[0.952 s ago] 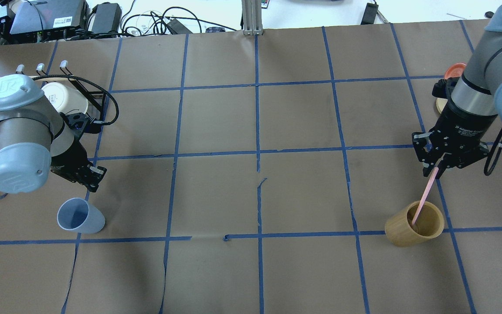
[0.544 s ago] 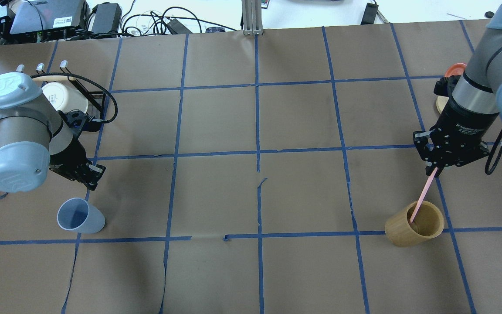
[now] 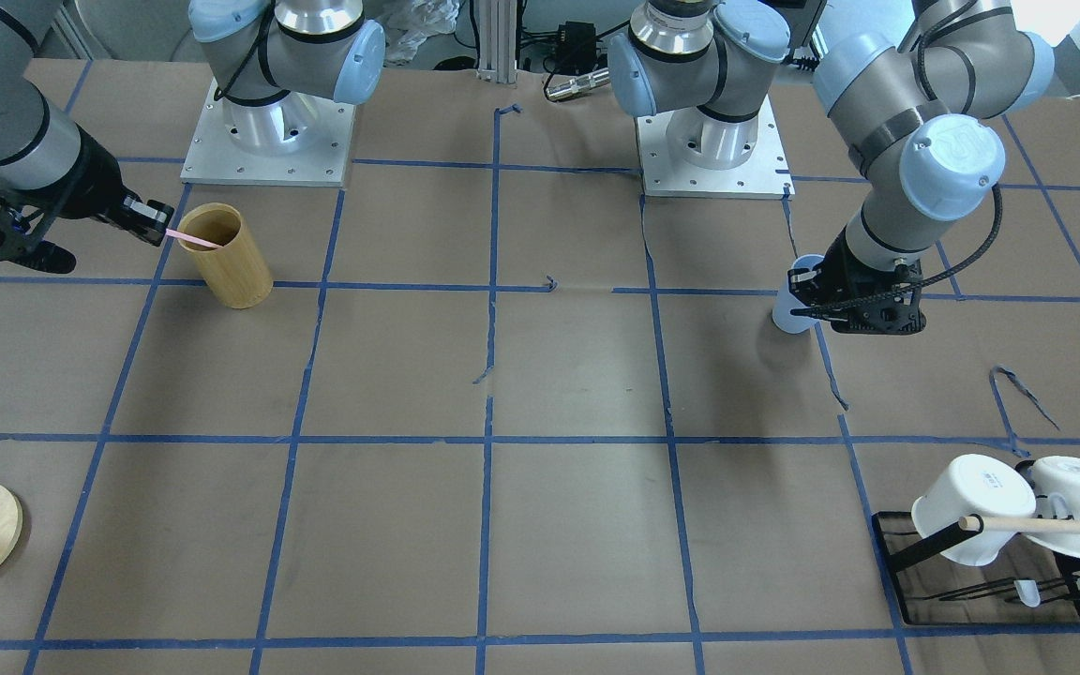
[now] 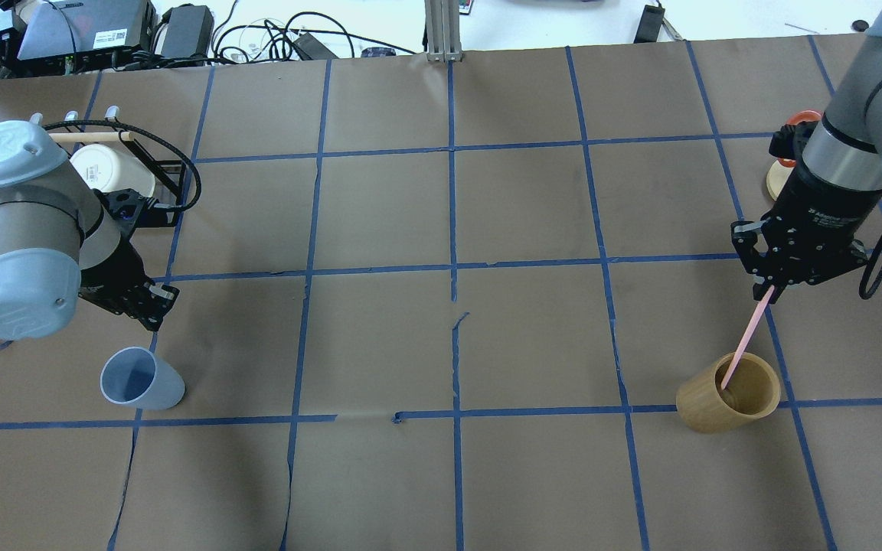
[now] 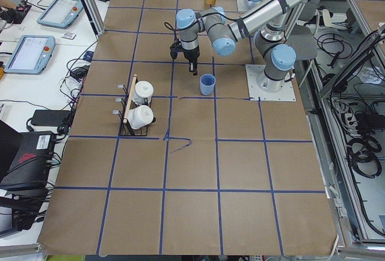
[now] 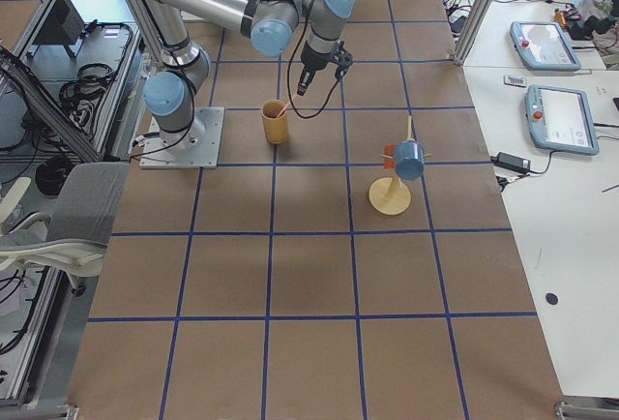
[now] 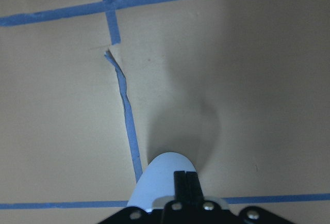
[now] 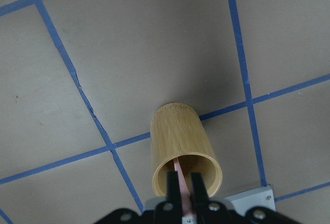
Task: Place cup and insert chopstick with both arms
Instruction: 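Pull the pink chopstick up out of the bamboo cup with the right gripper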
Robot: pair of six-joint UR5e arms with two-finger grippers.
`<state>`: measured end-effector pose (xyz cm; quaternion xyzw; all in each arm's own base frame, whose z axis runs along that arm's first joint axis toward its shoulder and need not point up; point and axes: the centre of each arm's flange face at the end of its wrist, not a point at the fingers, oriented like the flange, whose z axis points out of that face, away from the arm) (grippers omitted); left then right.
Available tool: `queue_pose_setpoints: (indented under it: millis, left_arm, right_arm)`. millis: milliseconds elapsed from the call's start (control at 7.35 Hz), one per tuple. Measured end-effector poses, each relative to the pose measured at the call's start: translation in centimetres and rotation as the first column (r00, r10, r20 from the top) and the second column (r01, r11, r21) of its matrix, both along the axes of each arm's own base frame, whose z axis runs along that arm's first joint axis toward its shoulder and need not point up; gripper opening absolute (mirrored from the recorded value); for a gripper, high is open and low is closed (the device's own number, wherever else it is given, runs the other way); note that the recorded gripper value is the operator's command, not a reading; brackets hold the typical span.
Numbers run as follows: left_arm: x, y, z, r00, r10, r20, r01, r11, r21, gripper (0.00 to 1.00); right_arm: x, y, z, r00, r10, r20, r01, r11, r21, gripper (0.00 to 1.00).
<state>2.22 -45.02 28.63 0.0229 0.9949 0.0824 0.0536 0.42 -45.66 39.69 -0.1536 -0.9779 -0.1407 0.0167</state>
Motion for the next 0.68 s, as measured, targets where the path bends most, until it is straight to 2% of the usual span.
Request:
queue_pose_setpoints:
  millis: [136,272,408,544,680]
  left_arm:
    - [-0.1,0.3,0.1,1.000,0.020,0.003,-0.020,1.000,0.007,0.97]
    - [-0.3,0.6,0.3,0.999,0.047,0.005,-0.047,0.999,0.016,1.00]
    - [-0.5,1.0,0.6,0.997,0.079,0.008,-0.079,0.996,0.027,1.00]
    - [-0.7,1.3,0.6,0.995,0.097,0.010,-0.097,0.995,0.036,1.00]
    - [-0.8,1.7,0.4,0.995,0.103,0.008,-0.104,0.993,0.051,1.00]
  right_arm:
    - [0.0,-0.3,1.7,1.000,0.000,0.002,0.000,1.000,-0.002,0.12]
    - [-0.1,-0.6,3.9,1.000,0.000,0.000,0.000,1.000,-0.019,0.12]
    - [-0.1,-1.1,6.3,1.000,0.002,-0.008,-0.002,0.999,-0.052,0.10]
    - [-0.1,-1.6,8.6,1.000,0.004,-0.015,-0.005,0.996,-0.092,0.00]
    - [0.3,-2.0,10.5,1.000,0.001,0.006,0.000,0.991,-0.137,0.00]
